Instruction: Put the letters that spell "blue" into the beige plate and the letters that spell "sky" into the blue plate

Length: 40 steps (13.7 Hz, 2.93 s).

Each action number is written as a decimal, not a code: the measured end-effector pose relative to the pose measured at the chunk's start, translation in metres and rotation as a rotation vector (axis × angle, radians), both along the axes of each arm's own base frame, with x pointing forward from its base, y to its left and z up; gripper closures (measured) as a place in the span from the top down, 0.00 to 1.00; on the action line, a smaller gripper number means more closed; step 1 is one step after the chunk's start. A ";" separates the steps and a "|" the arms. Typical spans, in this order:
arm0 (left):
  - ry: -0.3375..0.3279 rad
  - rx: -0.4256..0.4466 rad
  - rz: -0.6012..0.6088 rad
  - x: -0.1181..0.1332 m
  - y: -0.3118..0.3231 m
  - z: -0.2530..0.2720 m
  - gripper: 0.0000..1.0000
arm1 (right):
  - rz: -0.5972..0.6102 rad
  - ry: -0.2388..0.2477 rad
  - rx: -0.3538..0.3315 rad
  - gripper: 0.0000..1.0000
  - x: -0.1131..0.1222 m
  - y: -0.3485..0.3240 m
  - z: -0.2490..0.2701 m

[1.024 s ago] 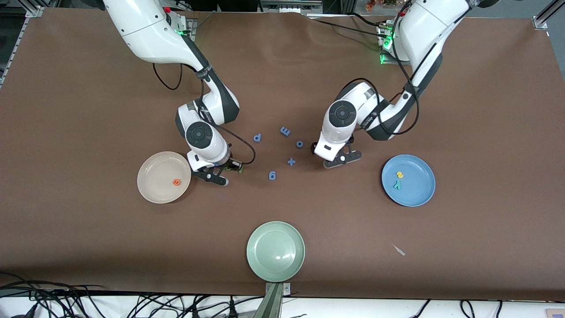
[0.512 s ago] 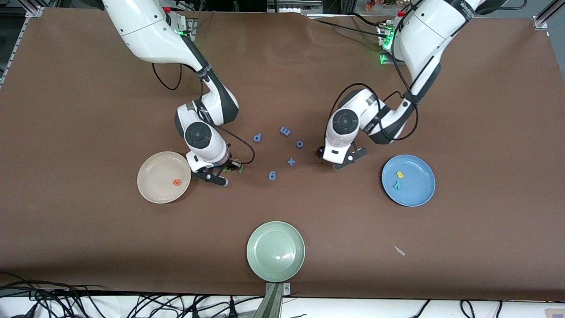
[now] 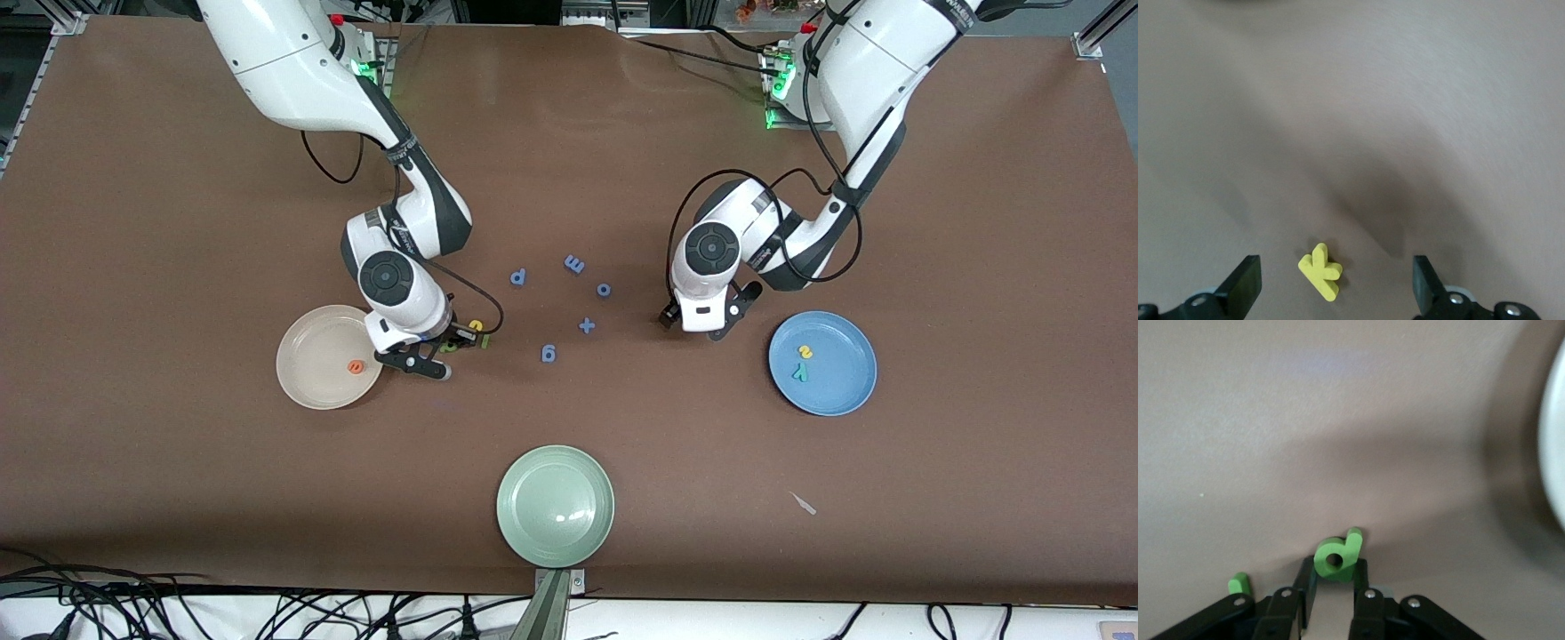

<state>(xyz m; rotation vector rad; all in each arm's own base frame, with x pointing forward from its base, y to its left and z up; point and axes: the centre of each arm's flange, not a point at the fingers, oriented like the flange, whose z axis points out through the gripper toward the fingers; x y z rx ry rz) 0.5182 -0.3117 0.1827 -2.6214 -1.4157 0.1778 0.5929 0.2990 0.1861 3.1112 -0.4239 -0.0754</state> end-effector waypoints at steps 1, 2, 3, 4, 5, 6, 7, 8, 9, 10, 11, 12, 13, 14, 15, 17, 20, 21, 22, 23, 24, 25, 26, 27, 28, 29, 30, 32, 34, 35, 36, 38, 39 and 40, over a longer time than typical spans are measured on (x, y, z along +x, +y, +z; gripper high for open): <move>-0.005 0.015 0.072 0.000 0.000 0.000 1.00 | 0.012 0.011 -0.008 0.27 0.006 -0.002 0.009; -0.007 0.026 0.125 -0.001 0.001 -0.001 1.00 | 0.023 0.020 -0.013 0.27 0.014 -0.005 0.021; -0.008 0.033 0.155 -0.002 0.000 -0.002 1.00 | 0.038 0.026 -0.014 0.27 0.022 -0.010 0.032; -0.009 0.039 0.181 -0.004 0.000 -0.002 1.00 | 0.058 0.030 -0.016 0.27 0.029 -0.017 0.041; -0.011 0.046 0.216 -0.005 -0.001 -0.003 1.00 | 0.086 0.034 -0.024 0.27 0.035 -0.027 0.047; -0.014 0.053 0.252 -0.005 -0.002 -0.003 1.00 | 0.114 0.040 -0.039 0.27 0.041 -0.040 0.050; -0.017 0.059 0.287 -0.005 -0.002 -0.003 1.00 | 0.139 0.051 -0.053 0.27 0.045 -0.054 0.050; -0.021 0.067 0.330 -0.005 -0.002 -0.003 1.00 | 0.167 0.061 -0.068 0.27 0.049 -0.069 0.049; -0.027 0.074 0.372 -0.005 -0.003 -0.002 1.00 | 0.197 0.067 -0.079 0.27 0.053 -0.084 0.049; -0.037 0.084 0.398 -0.007 -0.005 -0.001 1.00 | 0.223 0.071 -0.089 0.27 0.056 -0.098 0.049; -0.058 0.094 0.414 -0.009 -0.010 -0.001 1.00 | 0.236 0.074 -0.095 0.27 0.057 -0.108 0.051; -0.083 0.097 0.429 -0.012 -0.015 -0.002 1.00 | 0.245 0.078 -0.097 0.27 0.055 -0.115 0.053; -0.100 0.088 0.440 -0.017 -0.018 -0.006 1.00 | 0.253 0.083 -0.098 0.27 0.052 -0.120 0.056; -0.104 0.078 0.446 -0.023 -0.019 -0.010 1.00 | 0.264 0.090 -0.099 0.27 0.047 -0.126 0.059; -0.104 0.071 0.453 -0.027 -0.018 -0.015 1.00 | 0.274 0.097 -0.101 0.27 0.042 -0.134 0.061; -0.105 0.063 0.460 -0.028 -0.014 -0.019 0.95 | 0.296 0.097 -0.109 0.27 0.037 -0.159 0.059; -0.122 0.045 0.470 -0.022 -0.012 -0.013 0.60 | 0.311 0.067 -0.114 0.30 0.024 -0.184 0.034; -0.129 0.037 0.473 -0.021 -0.012 -0.010 0.51 | 0.311 0.061 -0.112 0.30 0.020 -0.185 0.028; -0.131 0.035 0.475 -0.020 -0.011 -0.010 0.39 | 0.307 0.057 -0.105 0.39 0.019 -0.183 0.026; -0.132 0.033 0.478 -0.019 -0.010 -0.010 0.28 | 0.296 0.050 -0.092 0.50 0.019 -0.179 0.028; -0.132 0.033 0.481 -0.018 -0.009 -0.010 0.24 | 0.283 0.042 -0.077 0.58 0.021 -0.171 0.034; -0.132 0.033 0.482 -0.018 -0.008 -0.010 0.24 | 0.267 0.041 -0.067 0.66 0.022 -0.161 0.040; -0.132 0.033 0.482 -0.018 -0.008 -0.010 0.24 | 0.252 0.036 -0.056 0.66 0.023 -0.146 0.046; -0.132 0.033 0.483 -0.018 -0.008 -0.010 0.24 | 0.235 0.031 -0.043 0.68 0.022 -0.127 0.052; -0.132 0.033 0.483 -0.018 -0.008 -0.010 0.24 | 0.210 0.031 -0.029 0.68 0.019 -0.104 0.057; -0.132 0.033 0.483 -0.018 -0.008 -0.010 0.24 | 0.184 0.034 -0.017 0.70 0.014 -0.081 0.060; -0.132 0.033 0.483 -0.018 -0.008 -0.010 0.24 | 0.156 0.037 -0.007 0.70 0.008 -0.059 0.062; -0.133 0.033 0.485 -0.017 -0.007 -0.009 0.24 | 0.101 0.057 -0.001 0.71 -0.008 -0.027 0.061; -0.134 0.039 0.492 -0.012 -0.003 -0.007 0.24 | 0.082 0.074 -0.007 0.73 -0.023 -0.003 0.057; -0.128 0.060 0.485 -0.006 0.001 -0.003 0.24 | 0.087 0.078 -0.010 0.75 -0.030 0.007 0.055; -0.122 0.083 0.469 0.001 0.005 0.004 0.24 | 0.093 0.080 -0.011 0.75 -0.036 0.015 0.052; -0.114 0.121 0.428 0.019 0.015 0.026 0.24 | 0.090 0.074 -0.011 0.83 -0.046 0.028 0.044; -0.107 0.140 0.399 0.028 0.021 0.039 0.24 | 0.092 0.071 -0.011 0.83 -0.049 0.033 0.039; -0.099 0.155 0.367 0.038 0.028 0.052 0.24 | 0.096 0.071 -0.013 0.83 -0.052 0.036 0.032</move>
